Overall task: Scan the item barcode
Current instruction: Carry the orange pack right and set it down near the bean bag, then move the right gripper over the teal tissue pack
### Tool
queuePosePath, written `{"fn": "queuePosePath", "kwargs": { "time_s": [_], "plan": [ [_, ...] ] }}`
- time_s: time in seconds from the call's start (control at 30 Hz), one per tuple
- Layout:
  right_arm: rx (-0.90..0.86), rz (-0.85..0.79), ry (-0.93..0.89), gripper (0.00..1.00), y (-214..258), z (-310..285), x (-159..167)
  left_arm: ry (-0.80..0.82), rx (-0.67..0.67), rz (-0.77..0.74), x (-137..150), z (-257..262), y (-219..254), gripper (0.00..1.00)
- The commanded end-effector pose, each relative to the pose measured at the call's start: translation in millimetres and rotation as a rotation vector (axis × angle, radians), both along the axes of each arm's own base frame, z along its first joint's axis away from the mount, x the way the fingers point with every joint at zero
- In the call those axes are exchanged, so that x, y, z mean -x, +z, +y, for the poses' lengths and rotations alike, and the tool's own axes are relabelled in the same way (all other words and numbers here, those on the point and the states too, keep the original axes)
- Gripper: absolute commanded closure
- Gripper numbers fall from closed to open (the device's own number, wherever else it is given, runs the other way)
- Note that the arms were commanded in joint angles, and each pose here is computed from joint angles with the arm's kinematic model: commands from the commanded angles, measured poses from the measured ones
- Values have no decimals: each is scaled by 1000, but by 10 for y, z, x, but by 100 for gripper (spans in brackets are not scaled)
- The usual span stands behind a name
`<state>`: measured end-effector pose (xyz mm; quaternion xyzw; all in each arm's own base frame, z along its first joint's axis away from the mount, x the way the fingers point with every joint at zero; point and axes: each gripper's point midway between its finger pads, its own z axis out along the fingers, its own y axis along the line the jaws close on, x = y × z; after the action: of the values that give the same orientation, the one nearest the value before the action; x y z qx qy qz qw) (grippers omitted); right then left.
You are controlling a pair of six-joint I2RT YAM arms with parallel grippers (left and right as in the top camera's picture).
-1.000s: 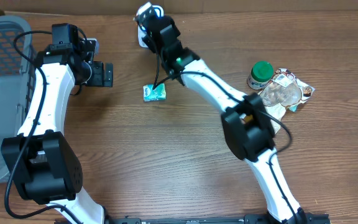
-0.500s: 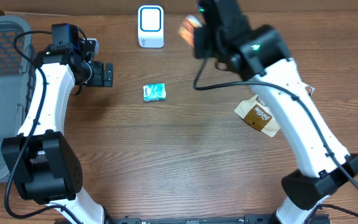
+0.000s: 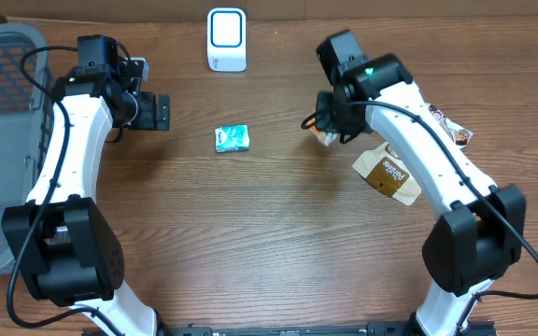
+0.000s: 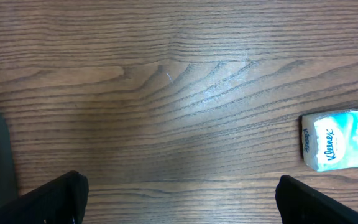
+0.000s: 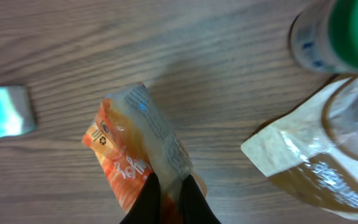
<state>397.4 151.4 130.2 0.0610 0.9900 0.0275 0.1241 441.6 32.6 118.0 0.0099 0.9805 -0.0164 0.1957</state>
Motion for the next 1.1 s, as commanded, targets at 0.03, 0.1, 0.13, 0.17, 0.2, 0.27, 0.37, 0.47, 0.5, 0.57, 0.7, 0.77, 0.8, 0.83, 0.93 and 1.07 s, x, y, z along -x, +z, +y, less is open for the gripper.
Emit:
{"fn": "queuePosePath", "kwargs": {
  "time_s": [0.03, 0.1, 0.13, 0.17, 0.2, 0.27, 0.37, 0.47, 0.5, 0.57, 0.7, 0.77, 0.8, 0.83, 0.93, 1.07],
  "plan": [
    [-38, 40, -73, 96, -294, -94, 43, -13, 3, -20, -27, -9, 68, 0],
    [-33, 41, -81, 96, -405, -136, 48, -13, 3, -20, -27, -9, 68, 0],
    [-33, 42, -86, 96, -446, -158, 49, -13, 3, -20, -26, -9, 67, 1],
    [-33, 44, -92, 96, -484, -184, 51, -13, 3, -20, -26, -9, 67, 0],
    [-32, 45, -100, 96, -527, -216, 52, -13, 3, -20, -26, -9, 67, 1],
    [-31, 51, -116, 96, -589, -274, 61, -13, 3, -20, -26, -9, 67, 1],
    [-27, 63, -137, 96, -632, -355, 76, -13, 3, -20, -26, -9, 67, 1],
    [-24, 67, -150, 83, -633, -413, 74, -13, 3, -20, -27, -9, 68, 0],
    [-21, 68, -155, 83, -633, -438, 72, -13, 3, -20, -27, -9, 68, 0],
    [-24, 63, -163, 79, -601, -467, 47, -13, 3, -20, -26, -9, 67, 1],
    [-56, 18, -122, 66, -316, -426, -87, -13, 3, -20, -26, -9, 67, 0],
    [-97, -15, -97, 55, -95, -347, -167, -13, 3, -20, -27, -9, 68, 1],
    [-130, -31, -70, 43, 34, -266, -201, -13, 3, -20, -26, -9, 67, 0],
    [-162, -42, -39, 27, 134, -184, -222, -13, 3, -20, -27, -9, 68, 0],
    [-285, -84, 104, 19, 387, 151, -266, -13, 3, -20, -27, -9, 68, 0],
    [-371, -159, 198, 20, 472, 510, -390, -13, 3, -20, -27, -9, 68, 1]
  ]
}}
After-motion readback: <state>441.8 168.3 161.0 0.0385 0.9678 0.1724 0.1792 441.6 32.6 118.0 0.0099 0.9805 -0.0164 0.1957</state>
